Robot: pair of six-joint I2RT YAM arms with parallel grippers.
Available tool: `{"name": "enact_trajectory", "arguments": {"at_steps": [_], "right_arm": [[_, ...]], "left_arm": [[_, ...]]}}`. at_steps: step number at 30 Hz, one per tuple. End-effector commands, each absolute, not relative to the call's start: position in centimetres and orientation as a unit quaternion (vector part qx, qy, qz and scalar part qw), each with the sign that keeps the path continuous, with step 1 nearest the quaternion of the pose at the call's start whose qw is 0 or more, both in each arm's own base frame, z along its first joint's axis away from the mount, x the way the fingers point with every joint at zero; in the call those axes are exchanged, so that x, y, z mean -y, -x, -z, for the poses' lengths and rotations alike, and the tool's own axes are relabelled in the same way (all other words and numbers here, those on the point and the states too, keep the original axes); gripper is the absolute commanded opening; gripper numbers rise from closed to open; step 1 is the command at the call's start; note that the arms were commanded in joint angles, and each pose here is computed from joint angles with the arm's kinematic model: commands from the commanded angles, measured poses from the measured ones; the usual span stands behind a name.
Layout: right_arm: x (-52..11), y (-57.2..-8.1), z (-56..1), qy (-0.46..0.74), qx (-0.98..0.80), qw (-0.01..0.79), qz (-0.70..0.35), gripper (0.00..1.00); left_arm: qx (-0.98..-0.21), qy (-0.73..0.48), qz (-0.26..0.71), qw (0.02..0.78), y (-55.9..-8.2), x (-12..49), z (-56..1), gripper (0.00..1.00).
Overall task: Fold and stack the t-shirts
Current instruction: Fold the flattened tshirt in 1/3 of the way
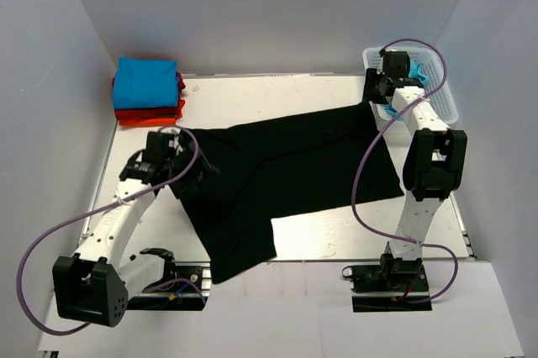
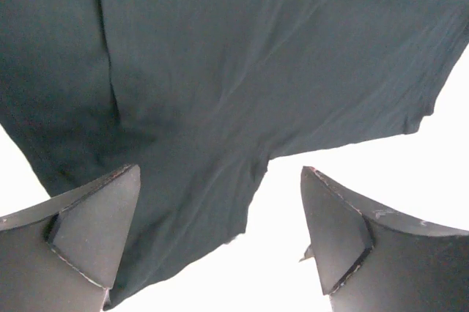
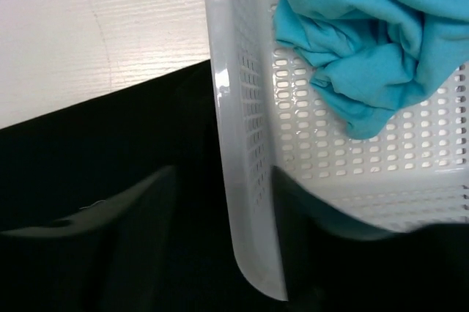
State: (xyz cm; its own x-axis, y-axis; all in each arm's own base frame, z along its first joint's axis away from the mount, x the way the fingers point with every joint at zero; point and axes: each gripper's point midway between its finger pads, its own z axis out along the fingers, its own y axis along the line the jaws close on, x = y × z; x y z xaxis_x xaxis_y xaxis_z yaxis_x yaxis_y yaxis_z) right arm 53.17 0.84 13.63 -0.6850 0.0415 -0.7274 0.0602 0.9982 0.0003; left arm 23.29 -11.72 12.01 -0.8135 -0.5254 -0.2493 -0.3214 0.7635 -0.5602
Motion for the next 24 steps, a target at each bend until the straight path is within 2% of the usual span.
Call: {"name": "enact_trajectory", "arguments": {"at_steps": [1,2,3,8,12,13,17,18,21,24], "right_arm": [[-1.3,-53.3,-19.7,-0.011,-0.892,0.451,-0.001,0.65],[-1.5,-53.2,-19.9,-0.006,-0.892,0.452,-0.003,0.73],[-1.9,-53.2,-20.7,0.003,-0.888,0.46,-0.009,0.9],[-4.4,-52.9,-22.8,0.057,-0.873,0.482,-0.045,0.9],[-7.1,-53.4,-22.1,0.088,-0.873,0.475,-0.074,0.9],[-7.5,-53.5,-22.7,0.092,-0.872,0.474,-0.079,0.9],[-9.6,-54.7,-18.4,0.096,-0.895,0.427,-0.085,0.9],[-9.8,-54.9,-15.5,0.091,-0.908,0.4,-0.082,0.9],[-11.0,-55.6,-14.9,0.07,-0.912,0.391,-0.102,0.9],[-12.1,-56.2,-11.6,0.068,-0.921,0.364,-0.12,0.9]], "left_arm": [[-0.923,0.238,0.182,0.241,-25.1,9.2,-13.5,1.0],[-0.918,0.249,0.178,0.252,-26.1,8.8,-13.6,1.0],[-0.91,0.261,0.175,0.271,-27.5,8.3,-13.7,1.0],[-0.895,0.295,0.156,0.295,-33.6,7.7,-12.6,1.0],[-0.894,0.267,0.197,0.3,-39.9,9.9,-12.7,1.0],[-0.903,0.264,0.187,0.282,-41.0,10.0,-10.9,1.0],[-0.902,0.245,0.203,0.292,-44.4,11.6,-11.8,0.96],[-0.903,0.237,0.208,0.292,-45.0,11.9,-11.9,0.96],[-0.9,0.231,0.221,0.297,-45.6,12.4,-12.3,0.96],[-0.897,0.221,0.242,0.296,-46.0,13.2,-11.6,0.96]]}}
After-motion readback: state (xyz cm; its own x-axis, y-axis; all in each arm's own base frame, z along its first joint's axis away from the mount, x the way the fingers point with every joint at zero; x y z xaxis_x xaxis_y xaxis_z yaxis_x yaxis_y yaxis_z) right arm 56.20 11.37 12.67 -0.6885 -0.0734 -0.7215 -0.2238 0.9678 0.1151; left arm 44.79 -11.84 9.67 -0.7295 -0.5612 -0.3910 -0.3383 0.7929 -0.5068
